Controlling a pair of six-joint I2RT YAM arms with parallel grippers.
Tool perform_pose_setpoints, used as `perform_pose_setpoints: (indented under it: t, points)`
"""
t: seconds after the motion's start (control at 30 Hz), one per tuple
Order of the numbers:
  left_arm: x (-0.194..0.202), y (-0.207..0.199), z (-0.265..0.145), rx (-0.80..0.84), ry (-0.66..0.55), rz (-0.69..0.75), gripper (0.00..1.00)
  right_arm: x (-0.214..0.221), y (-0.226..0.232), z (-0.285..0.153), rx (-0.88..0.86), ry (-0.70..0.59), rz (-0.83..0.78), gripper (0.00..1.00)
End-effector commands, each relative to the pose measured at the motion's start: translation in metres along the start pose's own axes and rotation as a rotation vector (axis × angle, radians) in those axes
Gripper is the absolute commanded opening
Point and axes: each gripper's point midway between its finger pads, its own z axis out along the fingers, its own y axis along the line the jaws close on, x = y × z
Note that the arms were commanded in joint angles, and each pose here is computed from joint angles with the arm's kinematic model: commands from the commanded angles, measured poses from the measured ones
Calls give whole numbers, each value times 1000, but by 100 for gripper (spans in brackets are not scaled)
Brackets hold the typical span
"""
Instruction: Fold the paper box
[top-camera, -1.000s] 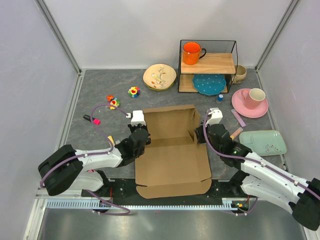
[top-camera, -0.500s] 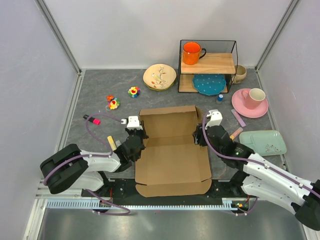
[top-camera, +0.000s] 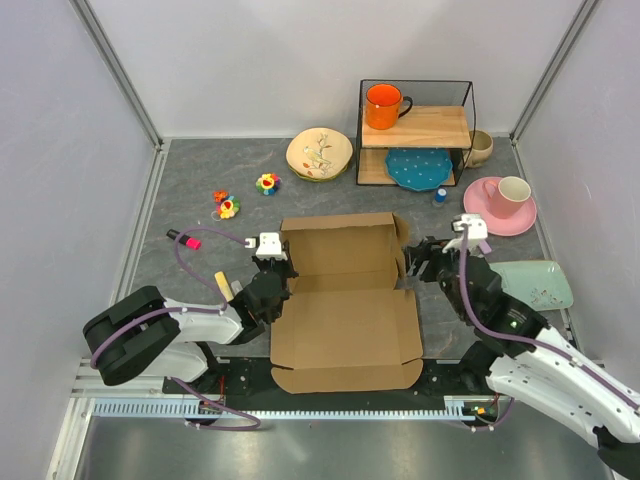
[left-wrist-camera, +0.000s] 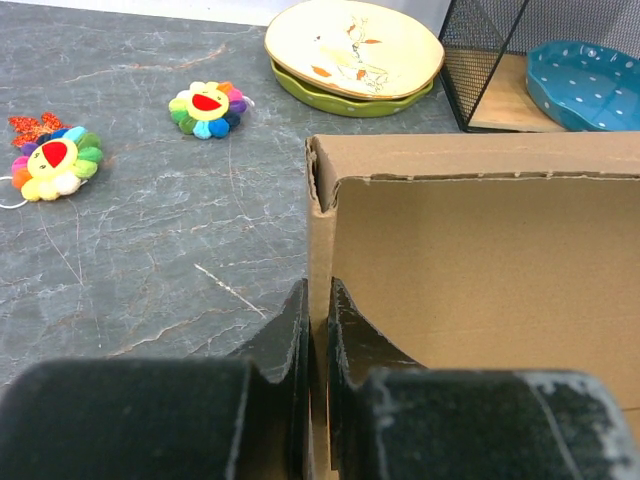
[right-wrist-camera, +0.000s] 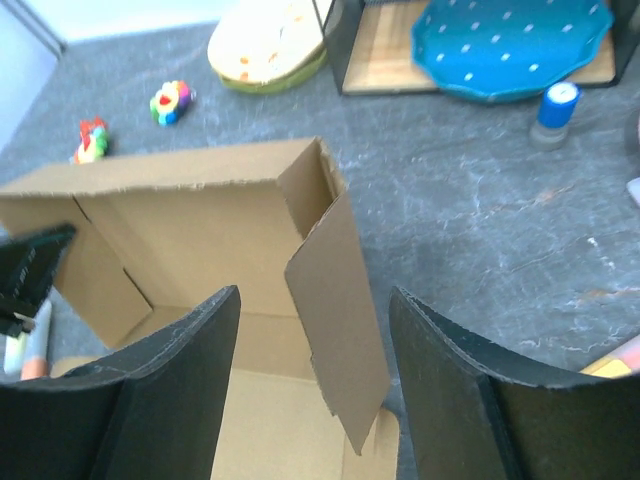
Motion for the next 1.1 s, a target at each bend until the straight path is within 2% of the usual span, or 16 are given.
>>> perform_pose_setpoints:
  t: [0.0, 0.13, 0.3, 0.57, 0.8, 1.0, 1.07]
  points:
    - [-5, 5, -2, -19, -30, 4, 2, -30, -19, -10, 99, -126, 93, 68]
    - [-7, 6, -3, -13, -40, -2, 2, -13, -32, -2, 170, -86, 109, 62]
    - [-11, 5, -5, -2, -50, -8, 2, 22, -29, 13, 141, 0, 75, 60]
    - [-14, -1, -7, 26, -56, 5, 2, 35, -3, 34, 34, 44, 35, 68]
    - [-15, -3, -9, 40, -65, 17, 2, 45, -2, 52, 63, 69, -3, 72]
    - [-17, -9, -10, 73, -71, 21, 2, 51, -12, 65, 113, 79, -18, 80]
    - [-18, -11, -10, 81, -74, 23, 2, 45, -10, 71, 108, 50, -7, 81]
